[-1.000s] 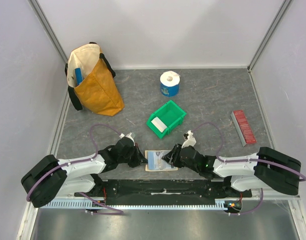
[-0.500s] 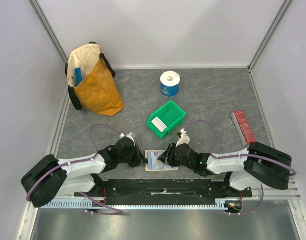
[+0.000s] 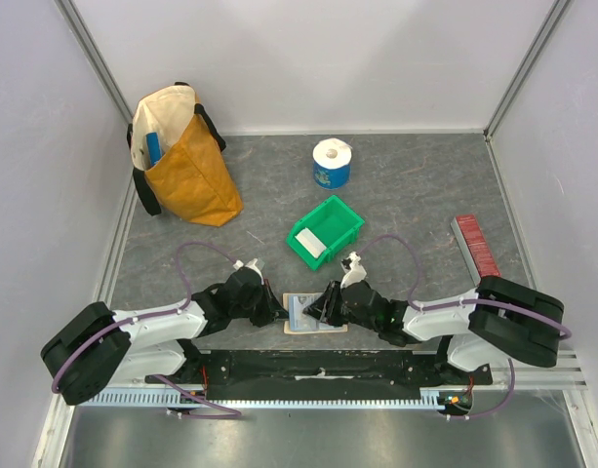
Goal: Put the credit cards into the card holder
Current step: Insert the credit card into the card holder.
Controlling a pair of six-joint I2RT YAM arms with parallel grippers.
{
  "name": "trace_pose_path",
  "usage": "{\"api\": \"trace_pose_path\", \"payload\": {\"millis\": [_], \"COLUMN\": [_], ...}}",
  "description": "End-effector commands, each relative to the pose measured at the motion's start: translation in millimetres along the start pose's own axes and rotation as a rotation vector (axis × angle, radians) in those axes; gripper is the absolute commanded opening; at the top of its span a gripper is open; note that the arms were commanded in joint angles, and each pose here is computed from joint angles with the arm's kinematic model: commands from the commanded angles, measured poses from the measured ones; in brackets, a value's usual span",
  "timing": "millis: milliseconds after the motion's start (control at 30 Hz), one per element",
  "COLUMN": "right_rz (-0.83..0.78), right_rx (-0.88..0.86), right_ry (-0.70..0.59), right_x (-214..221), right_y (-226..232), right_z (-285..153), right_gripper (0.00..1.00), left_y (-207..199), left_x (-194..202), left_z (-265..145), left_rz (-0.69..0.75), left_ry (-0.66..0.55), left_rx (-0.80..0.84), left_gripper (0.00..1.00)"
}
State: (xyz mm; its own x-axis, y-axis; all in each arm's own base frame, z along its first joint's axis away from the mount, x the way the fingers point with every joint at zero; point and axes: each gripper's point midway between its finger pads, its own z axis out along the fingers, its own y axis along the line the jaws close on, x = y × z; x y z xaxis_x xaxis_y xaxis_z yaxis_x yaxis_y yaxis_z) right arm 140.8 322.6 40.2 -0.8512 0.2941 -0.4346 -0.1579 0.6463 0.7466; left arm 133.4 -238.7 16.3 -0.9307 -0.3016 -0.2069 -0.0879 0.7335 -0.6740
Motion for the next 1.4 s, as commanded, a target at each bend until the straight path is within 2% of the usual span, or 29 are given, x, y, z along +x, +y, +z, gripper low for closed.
{"api": "trace_pose_path", "payload": {"millis": [0, 133, 367, 467, 733, 867, 1067, 1100, 1267, 1367], "right_rz": [0.001, -0.002, -0.041, -0.043, -0.049, -0.045, -0.061, -0.061, -0.056, -0.060], "right_rx": [-0.075, -0.054, 0.103, 0.116, 0.067, 0.031, 0.023, 0.021, 0.007, 0.015], "right_ry": [0.014, -0.002, -0.077, -0.063, 0.017, 0.032, 0.029, 0.033, 0.036, 0.019], "right_x": [2.0, -1.0, -17.9, -14.0, 1.6, 4.3, 2.6, 3.4, 4.2, 0.5], "right_y": [15.9, 12.5, -15.3, -19.6, -8.2, -0.1, 2.9, 3.2, 5.3, 4.3], "right_z": [3.2, 1.9, -9.3, -7.2, 7.2, 11.2, 11.6, 11.4, 10.6, 6.2], "right_gripper": [0.33, 0.33, 0.42, 0.45, 0.45, 0.42, 0.12, 0.09, 0.12, 0.22], "left_y": [2.5, 1.8, 3.3, 2.9, 2.3, 2.4, 2.8, 2.4, 2.3, 1.9], "left_x": [-0.3, -0.6, -0.5, -0.3, -0.9, -0.2, 0.1, -0.2, 0.4, 1.3], "left_z": [0.0, -0.3, -0.9, -0.6, 0.0, -0.5, -0.2, -0.1, 0.1, -0.3], "left_rz": [-0.019, -0.018, -0.022, -0.020, -0.019, -0.021, -0.018, -0.019, -0.017, -0.017], "left_ry": [-0.009, -0.010, -0.015, -0.011, -0.011, -0.011, -0.009, -0.008, -0.005, -0.002], "left_rx": [-0.007, -0.004, -0.004, -0.004, -0.004, -0.002, -0.003, -0.003, -0.003, 0.000], "left_gripper": [0.02, 0.02, 0.02, 0.02, 0.02, 0.02, 0.02, 0.02, 0.02, 0.02]}}
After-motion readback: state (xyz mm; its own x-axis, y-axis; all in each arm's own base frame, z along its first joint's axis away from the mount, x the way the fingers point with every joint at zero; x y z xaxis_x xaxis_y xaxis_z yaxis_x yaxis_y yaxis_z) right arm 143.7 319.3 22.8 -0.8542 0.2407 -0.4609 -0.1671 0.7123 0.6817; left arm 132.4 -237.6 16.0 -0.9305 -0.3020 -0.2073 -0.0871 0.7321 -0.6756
